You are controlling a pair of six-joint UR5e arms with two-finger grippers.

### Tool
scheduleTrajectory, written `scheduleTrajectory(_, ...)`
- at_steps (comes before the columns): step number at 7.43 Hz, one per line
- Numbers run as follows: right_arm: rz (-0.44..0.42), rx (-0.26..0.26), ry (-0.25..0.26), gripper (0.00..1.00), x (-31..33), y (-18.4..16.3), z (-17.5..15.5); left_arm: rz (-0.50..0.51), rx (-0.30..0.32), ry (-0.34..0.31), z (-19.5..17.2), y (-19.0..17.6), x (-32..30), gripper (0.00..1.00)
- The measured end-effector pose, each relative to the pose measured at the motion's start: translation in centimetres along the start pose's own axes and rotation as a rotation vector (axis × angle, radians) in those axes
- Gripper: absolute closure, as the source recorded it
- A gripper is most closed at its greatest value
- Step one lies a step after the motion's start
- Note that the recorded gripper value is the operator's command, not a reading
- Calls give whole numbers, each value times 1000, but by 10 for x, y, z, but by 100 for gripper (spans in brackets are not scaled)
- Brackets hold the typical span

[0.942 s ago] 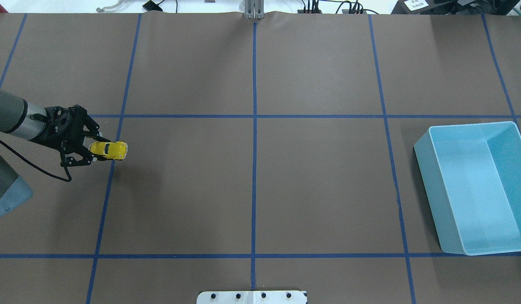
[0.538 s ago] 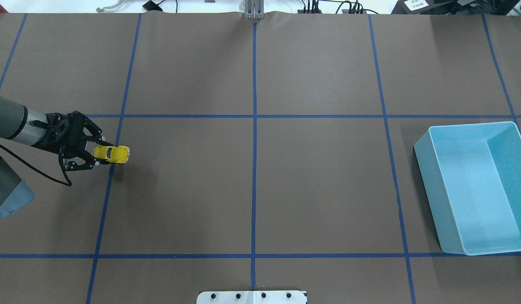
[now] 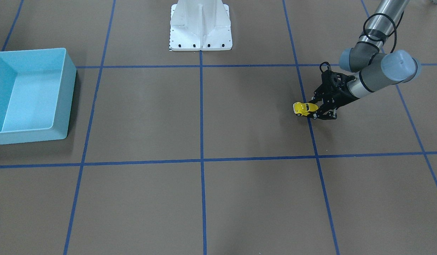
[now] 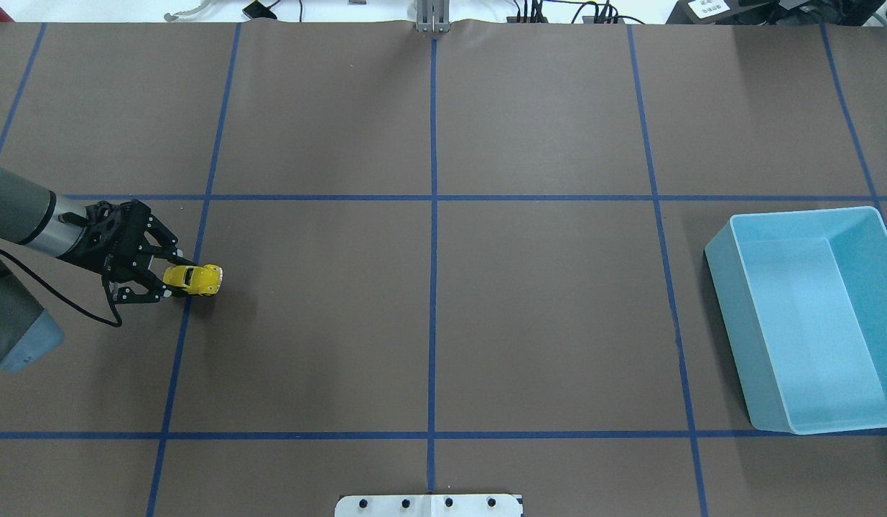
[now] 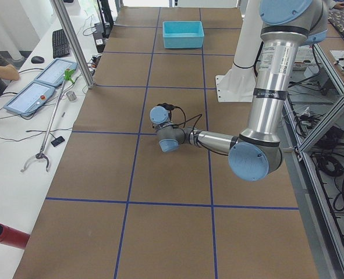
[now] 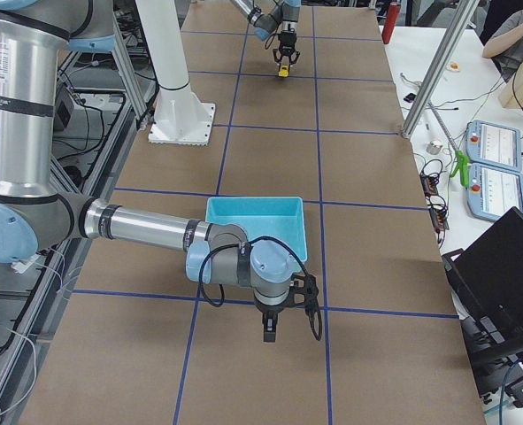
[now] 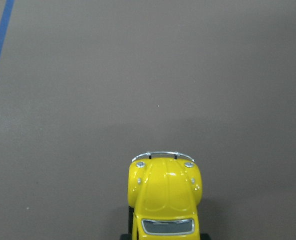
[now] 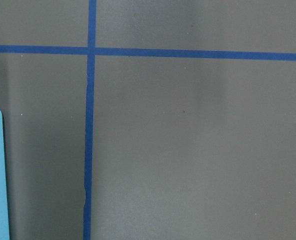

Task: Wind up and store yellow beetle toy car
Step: 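Drag the pressed car back toward the robot with the left gripper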

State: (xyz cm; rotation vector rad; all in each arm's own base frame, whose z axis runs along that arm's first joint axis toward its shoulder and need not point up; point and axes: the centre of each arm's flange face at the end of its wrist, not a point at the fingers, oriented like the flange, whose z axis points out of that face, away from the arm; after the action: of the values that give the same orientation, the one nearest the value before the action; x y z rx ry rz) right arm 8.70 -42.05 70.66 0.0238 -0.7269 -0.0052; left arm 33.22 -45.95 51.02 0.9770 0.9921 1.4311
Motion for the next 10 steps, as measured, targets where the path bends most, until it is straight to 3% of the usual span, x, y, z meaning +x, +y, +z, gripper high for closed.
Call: scheduleTrajectory(10,-1,0,1,0,0,0,0,-15,-19,5,4,15,1,100)
